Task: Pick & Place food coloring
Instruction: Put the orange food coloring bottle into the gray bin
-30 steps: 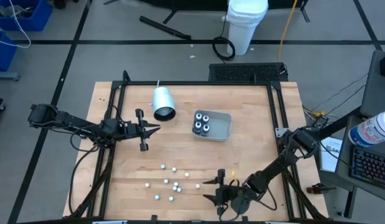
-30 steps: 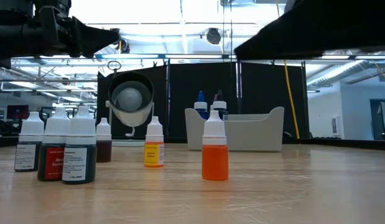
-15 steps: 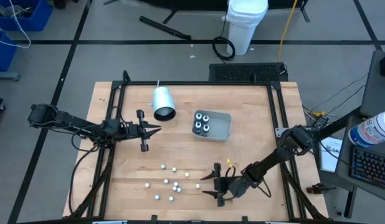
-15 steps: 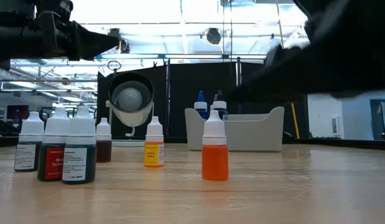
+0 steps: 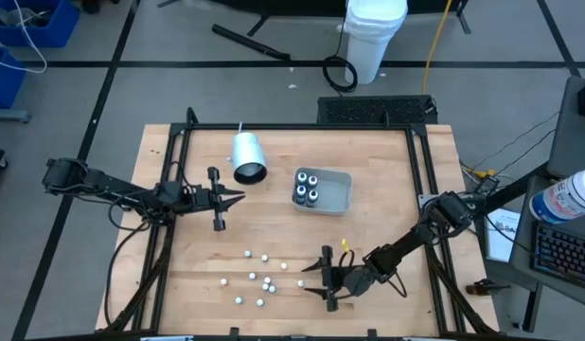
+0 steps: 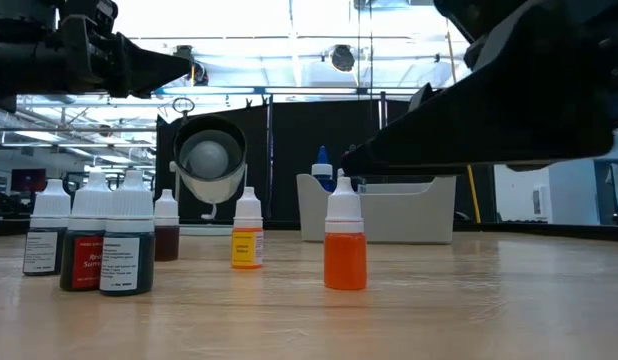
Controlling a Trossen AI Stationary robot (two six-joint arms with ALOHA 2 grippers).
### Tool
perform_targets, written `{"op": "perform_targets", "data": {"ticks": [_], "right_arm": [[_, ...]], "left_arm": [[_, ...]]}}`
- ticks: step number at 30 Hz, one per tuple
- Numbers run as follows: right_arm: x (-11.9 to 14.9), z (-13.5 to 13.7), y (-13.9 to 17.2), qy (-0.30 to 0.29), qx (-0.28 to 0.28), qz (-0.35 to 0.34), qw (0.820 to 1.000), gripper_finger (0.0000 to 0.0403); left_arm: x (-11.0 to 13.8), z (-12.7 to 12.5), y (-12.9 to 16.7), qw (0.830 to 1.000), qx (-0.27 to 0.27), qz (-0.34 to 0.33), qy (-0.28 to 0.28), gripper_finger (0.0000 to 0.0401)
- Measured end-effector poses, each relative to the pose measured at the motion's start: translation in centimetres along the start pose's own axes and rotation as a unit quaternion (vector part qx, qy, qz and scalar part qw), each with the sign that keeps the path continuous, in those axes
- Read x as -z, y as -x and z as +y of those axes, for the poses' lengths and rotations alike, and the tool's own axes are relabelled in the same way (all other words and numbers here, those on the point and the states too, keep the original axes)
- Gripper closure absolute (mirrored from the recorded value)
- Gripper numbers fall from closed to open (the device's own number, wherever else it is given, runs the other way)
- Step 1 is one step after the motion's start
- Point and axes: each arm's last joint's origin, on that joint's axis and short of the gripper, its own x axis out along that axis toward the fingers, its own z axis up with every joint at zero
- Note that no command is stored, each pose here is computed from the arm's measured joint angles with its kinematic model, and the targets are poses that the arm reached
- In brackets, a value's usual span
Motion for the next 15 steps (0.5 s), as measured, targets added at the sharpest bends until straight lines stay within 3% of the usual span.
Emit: {"op": "perform_targets", "data": {"ticks": [15], "right_arm": [[-1.8,0.8,-1.1,0.019,-0.025,0.003,0.999,0.0166]], "left_arm": [[0.0,0.0,0.0,1.000,0.000,0.000,0.000,0.0354]]}}
